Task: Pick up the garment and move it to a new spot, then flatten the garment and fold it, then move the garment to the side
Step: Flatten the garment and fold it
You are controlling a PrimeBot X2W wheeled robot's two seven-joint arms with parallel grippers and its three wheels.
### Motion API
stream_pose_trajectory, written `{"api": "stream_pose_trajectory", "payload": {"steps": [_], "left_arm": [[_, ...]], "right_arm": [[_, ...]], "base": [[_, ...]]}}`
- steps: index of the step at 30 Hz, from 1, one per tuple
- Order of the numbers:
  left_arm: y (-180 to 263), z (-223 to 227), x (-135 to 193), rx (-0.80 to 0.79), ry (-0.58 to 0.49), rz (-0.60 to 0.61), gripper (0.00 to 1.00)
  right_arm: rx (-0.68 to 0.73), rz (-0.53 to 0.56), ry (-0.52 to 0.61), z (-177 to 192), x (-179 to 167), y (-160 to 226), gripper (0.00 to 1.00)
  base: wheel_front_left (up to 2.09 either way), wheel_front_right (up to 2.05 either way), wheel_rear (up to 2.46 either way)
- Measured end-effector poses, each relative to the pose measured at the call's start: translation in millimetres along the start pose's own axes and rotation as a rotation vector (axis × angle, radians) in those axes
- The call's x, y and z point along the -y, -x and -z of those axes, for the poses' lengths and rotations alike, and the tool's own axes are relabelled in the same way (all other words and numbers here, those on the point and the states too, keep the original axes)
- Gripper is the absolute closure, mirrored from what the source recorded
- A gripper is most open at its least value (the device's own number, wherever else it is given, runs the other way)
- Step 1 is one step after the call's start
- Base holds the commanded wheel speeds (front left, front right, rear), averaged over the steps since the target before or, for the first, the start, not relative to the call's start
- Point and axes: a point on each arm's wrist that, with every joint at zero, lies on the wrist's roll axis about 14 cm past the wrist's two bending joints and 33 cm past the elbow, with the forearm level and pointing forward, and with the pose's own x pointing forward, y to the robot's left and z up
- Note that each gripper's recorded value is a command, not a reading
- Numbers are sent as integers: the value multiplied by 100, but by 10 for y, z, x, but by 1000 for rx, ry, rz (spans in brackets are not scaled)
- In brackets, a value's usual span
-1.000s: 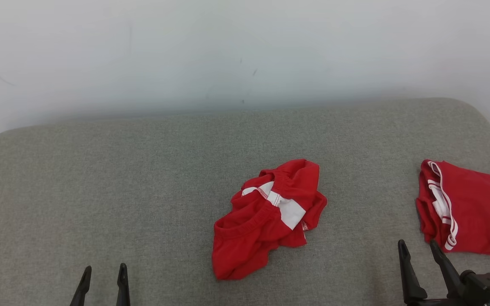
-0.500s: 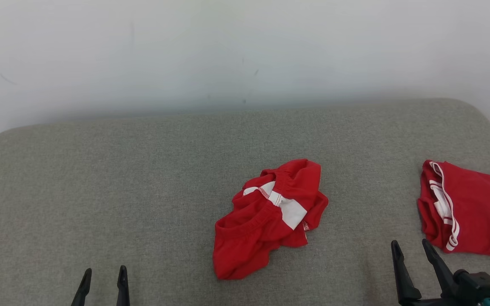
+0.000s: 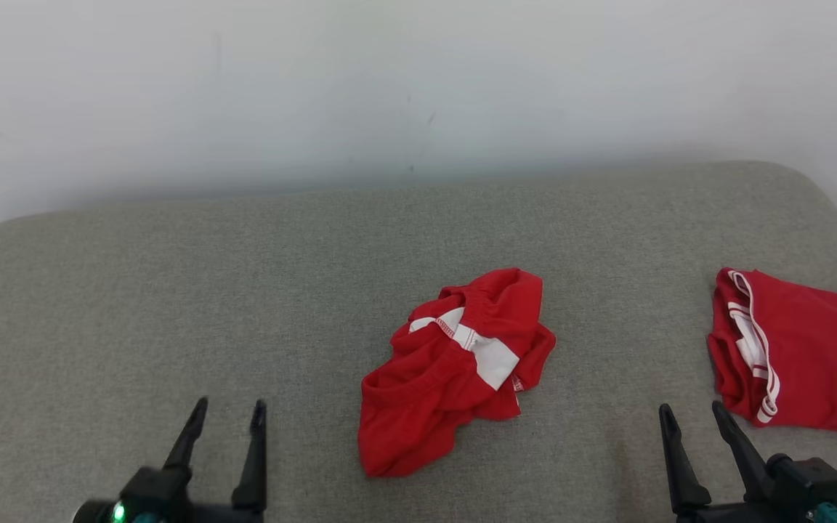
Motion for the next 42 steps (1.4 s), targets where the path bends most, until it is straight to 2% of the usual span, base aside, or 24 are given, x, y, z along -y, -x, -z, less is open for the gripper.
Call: {"api": "stream_pose_trajectory", "payload": {"steps": [6,12,20,30,37,38,39,40,41,42], "left_arm": [[-435,-112,416,-18,-6,141,0],[-727,14,969,-159,35,297,0],[-863,264,1591,-336,48,479,0],[-883,611,1873,-488,42,569,0],[-946,571,1969,-472,46,591,0],[-957,553,1969,-466,46,590,2],[-970,533,1970,-461,46,589,13],[-972,522,1972,-460,44,589,51],[-967,525,1970,-463,42,589,55],[-961,527,1971,-465,39,591,72]], "right_arm": [[2,-1,-4,-3,-13,0,0],[7,26,-12,-11,57,31,0],[10,89,-26,9,224,97,0],[12,170,-35,36,436,212,0],[7,195,-40,69,498,271,0],[9,196,-41,66,497,272,0],[11,194,-42,63,491,269,0],[14,191,-44,63,478,263,0],[14,190,-44,63,474,260,0],[14,189,-44,63,471,257,0]], "base": [[0,0,0],[0,0,0],[0,0,0],[0,0,0],[0,0,0],[0,0,0],[0,0,0],[0,0,0],[0,0,0],[0,0,0]]}}
